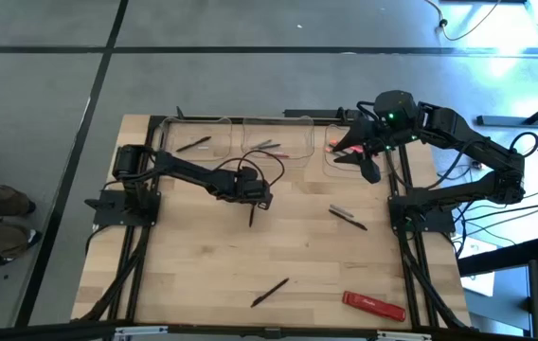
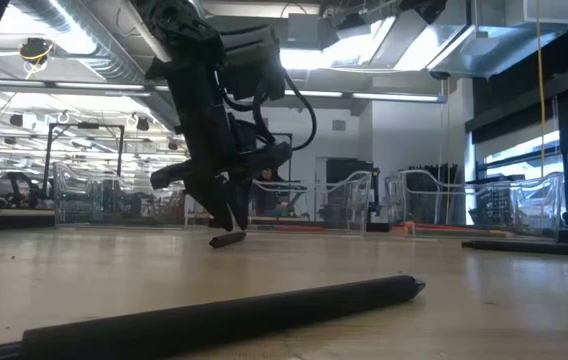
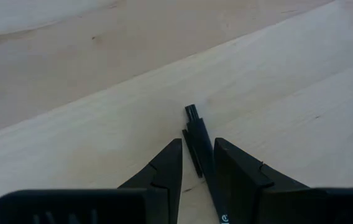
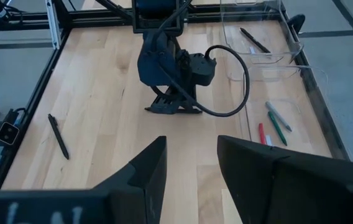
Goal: Sort crayons/erasers/pens/pencils in bins
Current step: Put the black pen into the left transparent bin
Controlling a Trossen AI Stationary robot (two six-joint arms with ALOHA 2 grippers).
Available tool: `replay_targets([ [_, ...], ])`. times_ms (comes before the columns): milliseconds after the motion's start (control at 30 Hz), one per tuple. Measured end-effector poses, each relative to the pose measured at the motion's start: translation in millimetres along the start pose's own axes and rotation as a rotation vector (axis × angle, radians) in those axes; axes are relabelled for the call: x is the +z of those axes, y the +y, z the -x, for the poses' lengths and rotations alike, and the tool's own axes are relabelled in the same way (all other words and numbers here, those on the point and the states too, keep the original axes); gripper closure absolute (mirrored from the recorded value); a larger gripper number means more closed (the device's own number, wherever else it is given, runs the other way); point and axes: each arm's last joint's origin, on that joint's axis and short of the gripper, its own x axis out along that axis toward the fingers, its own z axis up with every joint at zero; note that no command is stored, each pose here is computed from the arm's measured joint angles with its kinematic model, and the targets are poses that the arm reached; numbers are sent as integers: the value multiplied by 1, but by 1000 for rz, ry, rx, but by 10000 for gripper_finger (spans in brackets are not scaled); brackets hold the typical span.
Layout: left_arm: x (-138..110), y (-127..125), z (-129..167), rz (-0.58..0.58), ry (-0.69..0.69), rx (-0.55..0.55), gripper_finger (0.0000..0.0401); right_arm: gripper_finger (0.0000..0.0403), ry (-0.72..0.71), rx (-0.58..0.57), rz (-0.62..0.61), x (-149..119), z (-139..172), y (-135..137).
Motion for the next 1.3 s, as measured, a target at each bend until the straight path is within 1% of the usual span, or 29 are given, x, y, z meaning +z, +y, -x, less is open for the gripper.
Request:
replay_targets([
  [167,0,0,0,1,-1,0,316,258,0,0,15,0,0,0],
  [333,-4,-2,-11,-4,4,7,316,258,-1,-1,18,0,0,0],
  [567,-8,-3,-15,-18,12,17,316,258,-6,-2,19,1,0,0],
  [700,-8,-3,-14,-62,12,17,316,258,-5,-2,19,1,0,0],
  [800,-8,-3,-15,-66,15,17,318,258,-5,-2,19,1,0,0],
  [867,-8,-2,-15,-67,17,19,326,258,-6,-2,19,1,0,0],
  [1067,-8,-2,-15,-80,22,17,378,258,-6,-2,19,1,0,0],
  [1133,-8,-3,-15,-93,22,12,389,258,-5,-1,19,1,0,0],
  [1300,-6,-3,-10,-88,37,-14,390,258,-5,-1,19,1,0,0],
])
